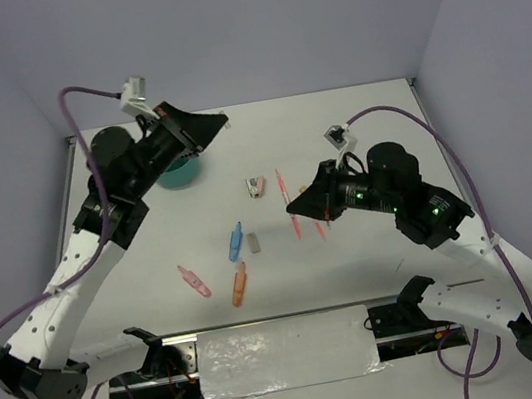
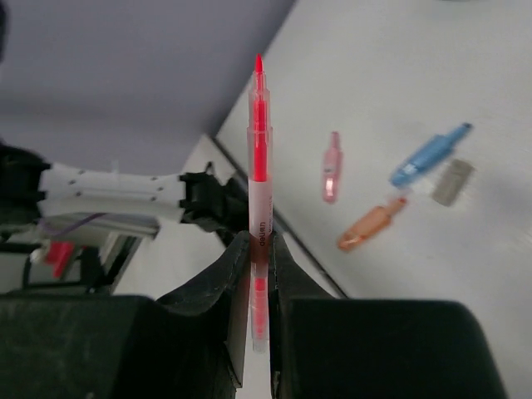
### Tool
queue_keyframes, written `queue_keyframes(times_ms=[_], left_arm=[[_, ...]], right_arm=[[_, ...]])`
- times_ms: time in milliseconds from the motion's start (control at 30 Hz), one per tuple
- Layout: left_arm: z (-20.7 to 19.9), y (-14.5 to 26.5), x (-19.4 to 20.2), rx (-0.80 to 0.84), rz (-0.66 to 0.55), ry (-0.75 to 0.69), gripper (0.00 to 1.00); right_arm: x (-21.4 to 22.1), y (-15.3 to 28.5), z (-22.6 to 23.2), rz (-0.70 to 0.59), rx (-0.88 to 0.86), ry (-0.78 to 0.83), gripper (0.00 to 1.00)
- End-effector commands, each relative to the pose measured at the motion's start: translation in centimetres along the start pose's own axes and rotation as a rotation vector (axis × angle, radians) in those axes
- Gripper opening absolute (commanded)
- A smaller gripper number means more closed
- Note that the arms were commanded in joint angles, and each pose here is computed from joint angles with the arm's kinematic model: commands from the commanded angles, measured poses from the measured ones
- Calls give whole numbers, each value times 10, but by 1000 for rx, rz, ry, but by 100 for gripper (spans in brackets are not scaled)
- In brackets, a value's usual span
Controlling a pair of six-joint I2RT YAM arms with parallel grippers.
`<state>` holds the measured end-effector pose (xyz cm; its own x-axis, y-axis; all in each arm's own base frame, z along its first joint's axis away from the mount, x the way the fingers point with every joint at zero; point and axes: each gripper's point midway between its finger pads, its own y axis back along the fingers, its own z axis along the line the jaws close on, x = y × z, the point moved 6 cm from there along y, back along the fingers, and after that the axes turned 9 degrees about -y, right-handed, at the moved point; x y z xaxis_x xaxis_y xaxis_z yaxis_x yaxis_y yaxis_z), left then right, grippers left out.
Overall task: Sort the stationery into containers
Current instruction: Close the pen cap on the pen.
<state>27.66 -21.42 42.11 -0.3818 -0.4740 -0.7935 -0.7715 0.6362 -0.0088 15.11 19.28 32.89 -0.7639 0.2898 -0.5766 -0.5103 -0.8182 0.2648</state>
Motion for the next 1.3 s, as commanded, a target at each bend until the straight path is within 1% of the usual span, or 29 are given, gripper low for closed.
queue_keyframes(times_ms=[0,33,67,167,233,367,767,1267], left_arm=[[-31,7,-8,362,-11,-3,0],[-41,11,-14,424,-32,-11,0],[-46,15,-13,473,-12,10,0],[-57,22,-15,569,-18,31,0],[-58,24,-15,567,-15,31,0],[-52,27,-6,563,-3,55,0],[-52,34,-2,577,-3,87,1],[-46,33,9,583,15,116,1]], right_arm=[[-7,-1,59,-18,-299,67,0],[-11,-3,67,-22,-299,80,0],[-8,-5,72,-11,-304,87,0],[-15,-6,75,-65,-305,84,0],[-22,-4,76,-109,-289,92,0],[-23,-2,81,-93,-286,104,0],[-21,-5,71,-99,-234,110,0],[-23,-10,71,-98,-224,105,0]])
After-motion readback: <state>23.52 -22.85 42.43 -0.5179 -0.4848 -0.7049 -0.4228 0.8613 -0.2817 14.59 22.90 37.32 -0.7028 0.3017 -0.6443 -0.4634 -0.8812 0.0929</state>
